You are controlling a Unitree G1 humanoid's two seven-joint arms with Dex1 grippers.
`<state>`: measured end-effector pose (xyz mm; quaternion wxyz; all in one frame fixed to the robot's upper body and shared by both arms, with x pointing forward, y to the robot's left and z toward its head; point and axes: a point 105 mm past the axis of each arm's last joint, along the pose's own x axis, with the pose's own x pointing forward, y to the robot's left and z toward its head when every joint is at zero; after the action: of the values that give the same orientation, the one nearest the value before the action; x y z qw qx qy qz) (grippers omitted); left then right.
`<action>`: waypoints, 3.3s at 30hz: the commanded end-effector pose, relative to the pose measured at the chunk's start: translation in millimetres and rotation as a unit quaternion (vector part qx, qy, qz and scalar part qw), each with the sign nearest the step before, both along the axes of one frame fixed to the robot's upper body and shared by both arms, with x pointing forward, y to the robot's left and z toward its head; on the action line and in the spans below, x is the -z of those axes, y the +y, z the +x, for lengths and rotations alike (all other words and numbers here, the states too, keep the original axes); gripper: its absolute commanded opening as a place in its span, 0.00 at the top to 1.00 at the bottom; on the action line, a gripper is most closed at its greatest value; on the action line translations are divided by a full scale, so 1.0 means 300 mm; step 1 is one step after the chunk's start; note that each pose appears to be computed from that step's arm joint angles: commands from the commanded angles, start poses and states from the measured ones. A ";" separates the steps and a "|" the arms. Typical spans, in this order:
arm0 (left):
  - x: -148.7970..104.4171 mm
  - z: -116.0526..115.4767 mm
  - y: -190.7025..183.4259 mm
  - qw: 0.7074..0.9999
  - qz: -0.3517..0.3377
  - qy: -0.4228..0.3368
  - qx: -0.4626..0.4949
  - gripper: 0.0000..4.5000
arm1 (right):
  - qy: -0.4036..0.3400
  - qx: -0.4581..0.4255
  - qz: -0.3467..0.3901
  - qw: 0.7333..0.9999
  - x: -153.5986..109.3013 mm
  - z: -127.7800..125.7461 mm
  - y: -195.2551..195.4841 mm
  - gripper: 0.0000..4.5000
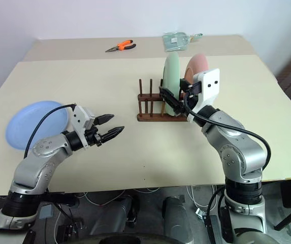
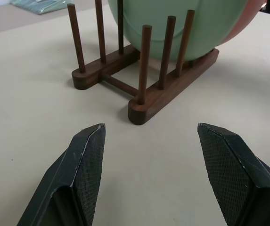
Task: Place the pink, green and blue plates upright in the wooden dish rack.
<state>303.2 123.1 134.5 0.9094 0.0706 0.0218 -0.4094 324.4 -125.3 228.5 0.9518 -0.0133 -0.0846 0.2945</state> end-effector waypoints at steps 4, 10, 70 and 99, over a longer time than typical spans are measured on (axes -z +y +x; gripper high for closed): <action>-0.030 0.017 0.044 0.999 -0.007 -0.017 -0.037 0.29 | -0.158 0.029 -0.119 0.980 -0.170 -0.030 -0.019 0.29; -0.105 0.160 0.377 0.936 -0.067 -0.047 -0.342 0.01 | -0.229 -0.035 -0.208 0.950 -0.219 -0.069 0.061 0.01; -0.688 0.132 0.368 0.836 -0.389 -0.157 -0.355 0.34 | -0.365 -0.071 -0.399 0.838 -0.027 -0.007 0.343 1.00; -0.036 0.044 0.173 0.970 0.030 -0.133 -0.200 0.34 | -0.003 -0.101 0.189 0.977 -0.111 -0.064 0.272 1.00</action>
<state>318.1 178.5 131.6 0.9679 0.1412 -0.0483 -0.2025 306.2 -41.5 255.9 0.9009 0.1816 -0.1235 0.3744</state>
